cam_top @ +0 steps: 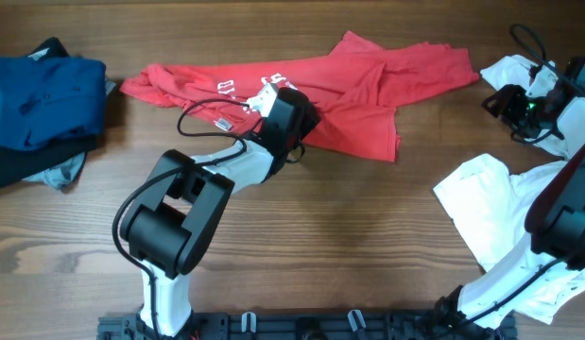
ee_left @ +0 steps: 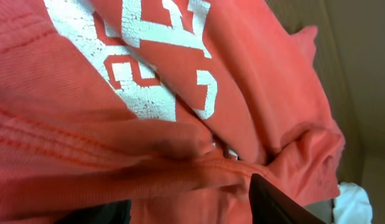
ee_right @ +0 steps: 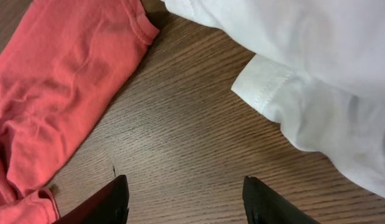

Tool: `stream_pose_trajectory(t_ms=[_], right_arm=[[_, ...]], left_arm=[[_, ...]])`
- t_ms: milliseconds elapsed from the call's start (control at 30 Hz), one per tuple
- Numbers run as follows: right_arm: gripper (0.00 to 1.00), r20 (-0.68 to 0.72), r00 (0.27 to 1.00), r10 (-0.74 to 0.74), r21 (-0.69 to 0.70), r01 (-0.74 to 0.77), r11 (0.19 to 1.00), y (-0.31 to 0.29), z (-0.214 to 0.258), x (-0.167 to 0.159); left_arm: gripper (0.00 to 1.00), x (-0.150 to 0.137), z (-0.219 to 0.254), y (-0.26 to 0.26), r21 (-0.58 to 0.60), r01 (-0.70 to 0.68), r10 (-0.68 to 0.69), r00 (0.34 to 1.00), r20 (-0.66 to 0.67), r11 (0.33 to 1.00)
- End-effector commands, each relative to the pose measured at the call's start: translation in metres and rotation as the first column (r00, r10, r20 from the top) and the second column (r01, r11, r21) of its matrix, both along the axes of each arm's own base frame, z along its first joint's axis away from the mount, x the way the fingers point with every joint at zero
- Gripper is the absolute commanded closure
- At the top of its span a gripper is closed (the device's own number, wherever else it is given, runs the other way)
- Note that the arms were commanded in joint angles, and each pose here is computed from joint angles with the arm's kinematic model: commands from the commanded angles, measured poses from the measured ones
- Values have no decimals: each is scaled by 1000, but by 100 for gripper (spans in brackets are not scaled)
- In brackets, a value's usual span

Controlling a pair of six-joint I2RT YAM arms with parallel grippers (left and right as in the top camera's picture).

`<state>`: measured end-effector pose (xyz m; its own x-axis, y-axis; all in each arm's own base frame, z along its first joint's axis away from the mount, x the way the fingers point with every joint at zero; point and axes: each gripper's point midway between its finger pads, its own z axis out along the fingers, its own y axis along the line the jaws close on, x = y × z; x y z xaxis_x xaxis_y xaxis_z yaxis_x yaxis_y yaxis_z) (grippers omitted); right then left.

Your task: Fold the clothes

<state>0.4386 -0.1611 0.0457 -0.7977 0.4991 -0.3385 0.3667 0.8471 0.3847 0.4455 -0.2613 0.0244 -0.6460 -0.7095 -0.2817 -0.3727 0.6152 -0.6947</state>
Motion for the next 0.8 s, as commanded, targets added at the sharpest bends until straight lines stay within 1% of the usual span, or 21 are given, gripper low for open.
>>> stream_pose_trajectory(t_ms=[0,67,100,200,233,267,300,367,433,467,500,567,600,633,667,700,733,767], right_arm=[[41,38,999,8,-37,-6,999,-4,18,5],[41,38,999,8,-37,-7,999,-4,18,5],[41,38,999,8,-37,-7,999,-4,18,5],[40,38,999,7,-38,-6,999,-5,18,5],[40,33,999,4,-46,-3,999,-6,17,5],[40,24,1000,-2,-58,3,998,-8,16,3],[40,20,1000,-5,-63,6,998,-9,16,3],[40,20,1000,-5,-63,6,998,-9,16,3],[40,21,1000,-5,-64,6,998,-10,16,3],[40,21,1000,-5,-63,6,998,-9,16,3],[40,20,1000,-5,-63,6,998,-9,16,3],[40,18,1000,-5,-61,6,998,-9,15,2],[40,17,1000,-5,-60,6,998,-9,15,2],[40,17,1000,-5,-61,6,998,-9,15,2],[40,18,1000,-7,-60,8,998,-9,15,2],[40,17,1000,-7,-59,8,998,-9,15,2],[40,16,1000,-7,-59,8,998,-9,15,2],[40,14,1000,-7,-57,8,998,-8,15,2]], left_arm=[[83,6,-11,13,12,-21,22,1000,-19,1000],[94,8,-11,16,12,-30,30,999,-19,999],[96,8,-11,16,10,-28,28,999,-20,1000],[96,4,-4,7,-31,21,-22,999,-26,999],[96,0,13,-1,-49,83,-83,997,-7,995],[96,-5,36,6,-19,112,-112,994,5,994],[96,-12,56,22,22,102,-102,995,-3,995],[96,-29,82,58,97,39,-35,998,-43,995],[96,-61,97,109,198,-38,66,988,-136,979],[96,-77,96,125,228,-45,91,976,-196,973],[96,-101,88,146,268,-56,138,945,-297,962],[96,-126,75,173,305,-109,234,880,-412,946],[96,-123,76,175,284,-116,231,880,-414,952],[88,-115,80,166,223,-109,194,894,-403,969],[44,-99,89,147,118,-90,127,924,-359,989],[0,-85,99,130,37,-60,69,950,-303,998],[0,-72,108,116,-7,-38,35,970,-240,999],[1,-63,115,105,-24,-19,14,982,-189,1000]])
